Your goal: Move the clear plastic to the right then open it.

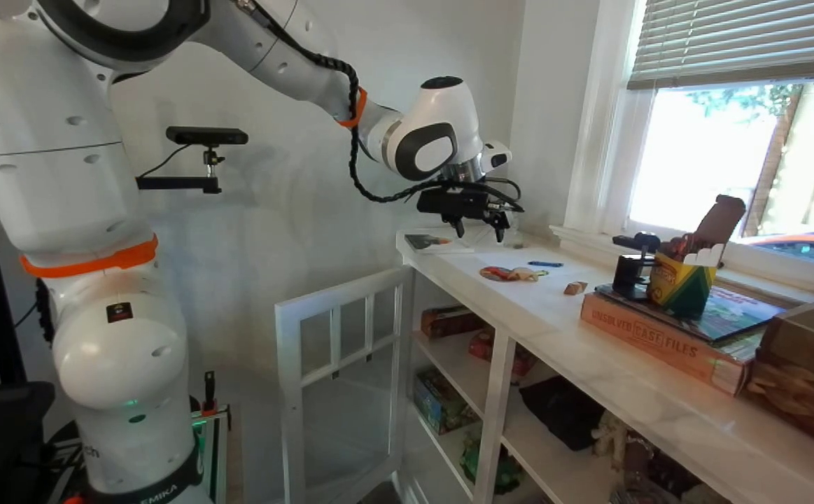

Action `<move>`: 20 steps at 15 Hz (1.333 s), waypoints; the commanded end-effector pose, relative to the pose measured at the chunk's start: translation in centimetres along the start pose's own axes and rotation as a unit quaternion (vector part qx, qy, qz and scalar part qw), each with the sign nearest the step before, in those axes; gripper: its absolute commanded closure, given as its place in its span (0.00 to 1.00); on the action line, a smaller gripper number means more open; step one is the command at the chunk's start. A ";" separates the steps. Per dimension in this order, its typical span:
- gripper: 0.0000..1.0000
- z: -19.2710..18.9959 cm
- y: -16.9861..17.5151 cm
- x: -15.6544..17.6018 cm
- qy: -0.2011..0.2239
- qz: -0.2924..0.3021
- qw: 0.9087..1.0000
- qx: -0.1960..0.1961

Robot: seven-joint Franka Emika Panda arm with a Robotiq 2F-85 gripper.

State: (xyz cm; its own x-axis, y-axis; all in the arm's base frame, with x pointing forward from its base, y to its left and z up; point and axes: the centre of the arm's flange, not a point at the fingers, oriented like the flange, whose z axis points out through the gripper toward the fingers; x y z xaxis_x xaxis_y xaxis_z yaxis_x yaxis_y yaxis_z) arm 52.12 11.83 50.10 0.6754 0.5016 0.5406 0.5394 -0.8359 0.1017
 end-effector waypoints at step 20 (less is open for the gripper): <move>0.00 8.3 2.1 7.4 0.025 0.140 0.990 -0.012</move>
State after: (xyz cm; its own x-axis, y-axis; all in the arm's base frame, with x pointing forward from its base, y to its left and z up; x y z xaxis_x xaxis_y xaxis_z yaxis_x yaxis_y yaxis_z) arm 59.19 13.87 47.97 0.7797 0.2637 0.5679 0.3267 -0.9451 -0.0098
